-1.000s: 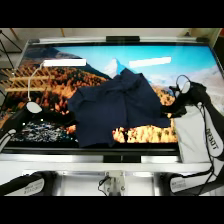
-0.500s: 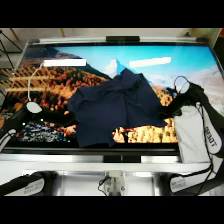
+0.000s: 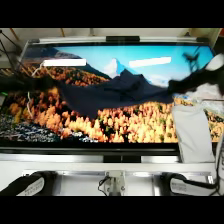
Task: Fold the shirts.
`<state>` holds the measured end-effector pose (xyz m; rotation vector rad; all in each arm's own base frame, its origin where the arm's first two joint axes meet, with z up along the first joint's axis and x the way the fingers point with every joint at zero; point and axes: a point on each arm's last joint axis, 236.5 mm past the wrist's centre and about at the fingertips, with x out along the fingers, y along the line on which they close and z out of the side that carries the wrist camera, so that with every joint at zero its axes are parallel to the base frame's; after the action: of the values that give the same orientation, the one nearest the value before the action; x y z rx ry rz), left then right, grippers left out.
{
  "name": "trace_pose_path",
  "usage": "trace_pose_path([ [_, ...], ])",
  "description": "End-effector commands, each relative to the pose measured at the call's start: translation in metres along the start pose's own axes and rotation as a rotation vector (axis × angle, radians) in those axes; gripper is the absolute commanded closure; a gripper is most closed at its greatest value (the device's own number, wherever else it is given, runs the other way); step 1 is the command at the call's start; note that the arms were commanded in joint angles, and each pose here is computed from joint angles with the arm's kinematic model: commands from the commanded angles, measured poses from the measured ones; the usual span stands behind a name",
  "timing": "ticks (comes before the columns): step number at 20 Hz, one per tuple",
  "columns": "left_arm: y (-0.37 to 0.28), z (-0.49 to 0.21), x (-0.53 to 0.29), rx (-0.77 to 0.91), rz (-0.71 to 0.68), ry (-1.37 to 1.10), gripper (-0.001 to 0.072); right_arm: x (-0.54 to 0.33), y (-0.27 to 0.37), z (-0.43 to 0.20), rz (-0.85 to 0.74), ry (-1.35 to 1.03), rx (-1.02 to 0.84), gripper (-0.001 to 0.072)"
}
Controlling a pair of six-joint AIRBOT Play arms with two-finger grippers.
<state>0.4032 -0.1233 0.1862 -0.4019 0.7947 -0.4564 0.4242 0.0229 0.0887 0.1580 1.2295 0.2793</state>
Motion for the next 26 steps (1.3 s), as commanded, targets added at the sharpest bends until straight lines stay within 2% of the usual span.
trace_pose_path([
  [1,-0.135,0.138,-0.203,0.34,-0.057,-0.642,0.0679,-0.218,0.057,0.078,-0.112,-0.636,-0.184,0.0641],
  [2,-0.179,0.155,-0.282,0.4,-0.092,-0.869,0.0679,-0.289,0.076,0.083,-0.155,-0.839,-0.227,0.0641],
  [4,-0.24,0.145,-0.399,0.454,-0.175,-1.163,0.0679,-0.414,0.114,0.063,-0.219,-1.212,-0.287,0.0641],
  [6,-0.264,0.113,-0.44,0.496,-0.204,-1.223,0.0679,-0.487,0.141,0.022,-0.243,-1.427,-0.32,0.0641],
  [9,-0.245,0.082,-0.427,0.506,-0.071,-1.09,0.0679,-0.512,0.159,-0.022,-0.254,-1.473,-0.349,0.0641],
  [12,-0.186,0.08,-0.403,0.412,0.158,-0.954,0.0679,-0.489,0.139,-0.032,-0.338,-1.344,-0.331,0.0641],
  [15,-0.139,0.088,-0.38,0.377,0.326,-0.851,0.0679,-0.446,0.104,-0.019,-0.403,-1.16,-0.278,0.0641],
  [19,-0.086,0.112,-0.309,0.329,0.402,-0.678,0.0678,-0.363,0.076,0.042,-0.312,-0.958,-0.218,0.0641],
  [22,-0.012,0.126,-0.232,0.355,0.551,-0.465,0.0678,-0.276,0.033,0.102,-0.29,-0.807,-0.166,0.0641],
  [24,0.032,0.138,-0.186,0.339,0.617,-0.367,0.0678,-0.223,0.015,0.137,-0.239,-0.767,-0.125,0.0641],
  [26,0.058,0.157,-0.142,0.34,0.618,-0.349,0.0678,-0.176,0.011,0.173,-0.136,-0.774,-0.079,0.0641],
])
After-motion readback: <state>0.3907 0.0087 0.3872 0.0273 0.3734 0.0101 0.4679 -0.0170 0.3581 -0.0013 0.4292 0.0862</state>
